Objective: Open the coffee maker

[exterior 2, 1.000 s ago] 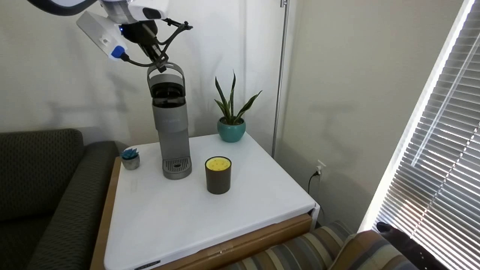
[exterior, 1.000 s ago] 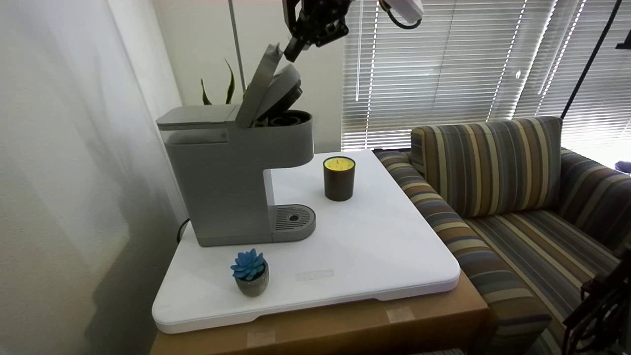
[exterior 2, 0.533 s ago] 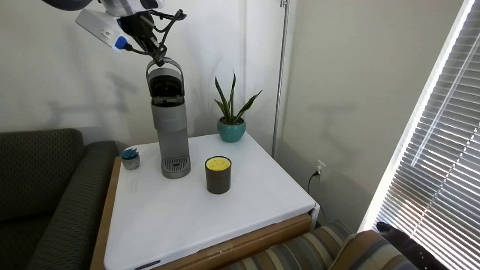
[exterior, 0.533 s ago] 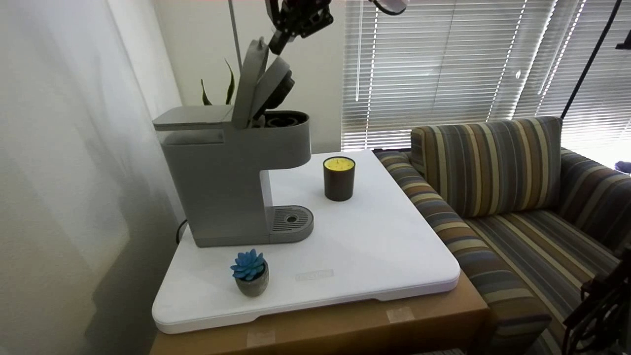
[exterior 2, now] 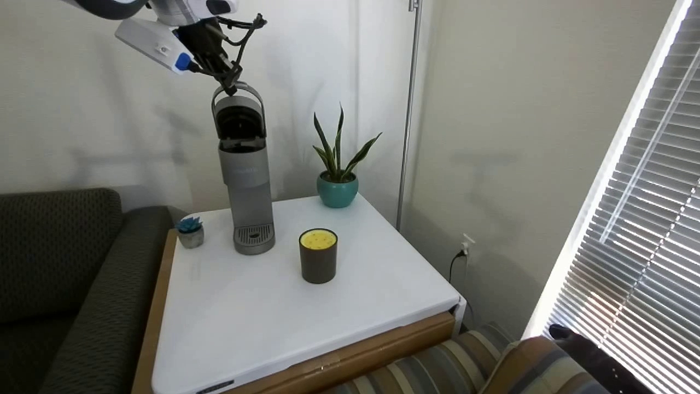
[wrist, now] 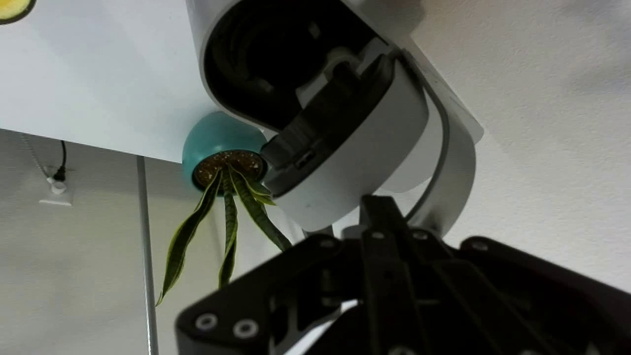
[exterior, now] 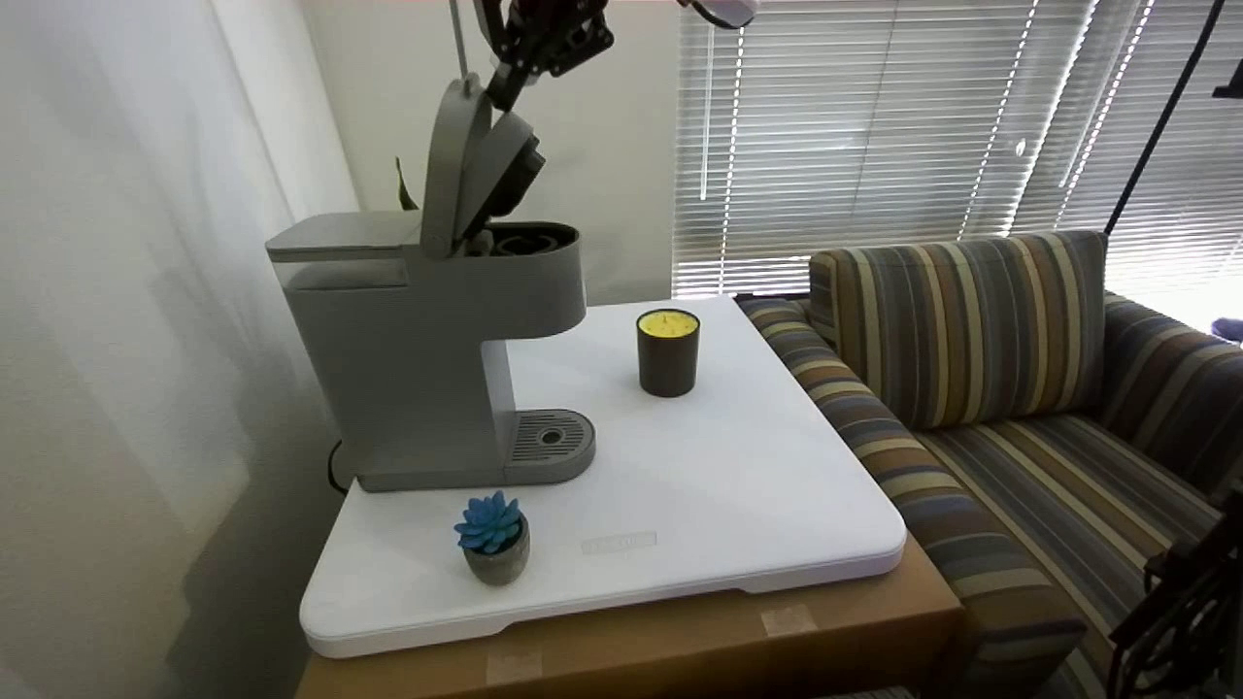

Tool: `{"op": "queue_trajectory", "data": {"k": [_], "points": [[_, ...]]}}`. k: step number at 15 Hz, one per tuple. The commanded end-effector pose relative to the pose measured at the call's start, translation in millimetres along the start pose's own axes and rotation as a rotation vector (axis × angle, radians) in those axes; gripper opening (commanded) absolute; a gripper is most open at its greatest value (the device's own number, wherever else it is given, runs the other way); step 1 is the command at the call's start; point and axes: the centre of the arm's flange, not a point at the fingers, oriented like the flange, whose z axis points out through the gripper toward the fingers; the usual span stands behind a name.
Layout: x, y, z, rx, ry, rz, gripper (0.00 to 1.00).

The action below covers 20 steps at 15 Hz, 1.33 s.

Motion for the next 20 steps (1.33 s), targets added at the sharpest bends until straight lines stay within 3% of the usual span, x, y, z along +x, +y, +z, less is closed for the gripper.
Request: {"op": "queue_trajectory", "data": {"k": [1,20], "points": [[6,-2,18,-0.013,-0.014,-0.003,0.00],[3,20,-70,-0.061,0.079,0.050,0.00]]}}
